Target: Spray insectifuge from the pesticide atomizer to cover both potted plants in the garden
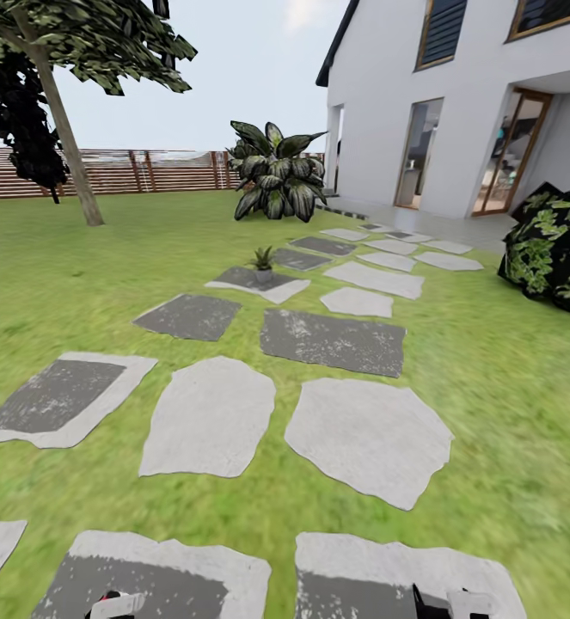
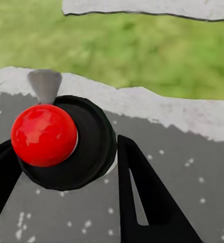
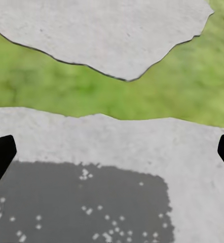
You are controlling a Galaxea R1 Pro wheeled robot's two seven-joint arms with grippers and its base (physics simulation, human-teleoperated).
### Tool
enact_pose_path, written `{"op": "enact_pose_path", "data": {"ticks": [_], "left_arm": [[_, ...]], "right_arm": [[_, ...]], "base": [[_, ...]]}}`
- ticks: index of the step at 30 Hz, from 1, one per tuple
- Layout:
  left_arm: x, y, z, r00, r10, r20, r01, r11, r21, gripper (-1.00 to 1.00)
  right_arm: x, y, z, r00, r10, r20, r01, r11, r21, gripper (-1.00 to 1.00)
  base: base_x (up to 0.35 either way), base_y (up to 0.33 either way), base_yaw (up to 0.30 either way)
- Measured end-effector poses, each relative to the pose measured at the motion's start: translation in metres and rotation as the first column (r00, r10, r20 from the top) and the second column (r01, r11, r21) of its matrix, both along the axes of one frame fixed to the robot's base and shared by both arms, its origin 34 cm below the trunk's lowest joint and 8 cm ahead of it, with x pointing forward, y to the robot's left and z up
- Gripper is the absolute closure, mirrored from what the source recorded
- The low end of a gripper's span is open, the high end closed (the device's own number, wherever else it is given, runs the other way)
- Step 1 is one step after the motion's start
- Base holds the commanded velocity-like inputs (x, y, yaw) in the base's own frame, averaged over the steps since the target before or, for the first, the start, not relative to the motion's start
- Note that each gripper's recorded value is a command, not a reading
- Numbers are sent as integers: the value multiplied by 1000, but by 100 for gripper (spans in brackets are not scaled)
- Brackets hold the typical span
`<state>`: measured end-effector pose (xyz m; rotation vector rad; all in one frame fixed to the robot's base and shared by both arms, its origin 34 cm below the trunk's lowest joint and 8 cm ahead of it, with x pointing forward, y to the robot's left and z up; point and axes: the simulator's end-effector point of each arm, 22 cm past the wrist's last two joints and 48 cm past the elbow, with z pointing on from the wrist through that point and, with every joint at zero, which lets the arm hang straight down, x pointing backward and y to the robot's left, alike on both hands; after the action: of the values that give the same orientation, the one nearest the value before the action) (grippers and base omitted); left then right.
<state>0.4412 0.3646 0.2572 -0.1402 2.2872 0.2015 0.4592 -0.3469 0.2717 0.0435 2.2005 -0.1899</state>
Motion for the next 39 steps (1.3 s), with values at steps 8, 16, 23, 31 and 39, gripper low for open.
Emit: {"op": "enact_pose_path", "data": {"ticks": [8,16,23,31,39], "left_arm": [[0,0,0,1000,0,0,0,1000,0,100],[0,0,0,1000,0,0,0,1000,0,100],[0,0,0,1000,-1,0,1,1000,0,100],[0,0,0,1000,-1,0,1,1000,0,100],[0,-1,0,1000,-2,0,2,1000,0,100]], "right_arm": [[0,0,0,1000,0,0,0,1000,0,-100],[0,0,0,1000,0,0,0,1000,0,-100],[0,0,0,1000,0,0,0,1000,0,-100],[-1,-1,0,1000,1,-1,-1,1000,-1,-100],[-1,-1,0,1000,1,-1,-1,1000,-2,-100]], "base": [[334,51,0],[336,2,0],[336,0,0],[336,0,0],[336,0,0]]}}
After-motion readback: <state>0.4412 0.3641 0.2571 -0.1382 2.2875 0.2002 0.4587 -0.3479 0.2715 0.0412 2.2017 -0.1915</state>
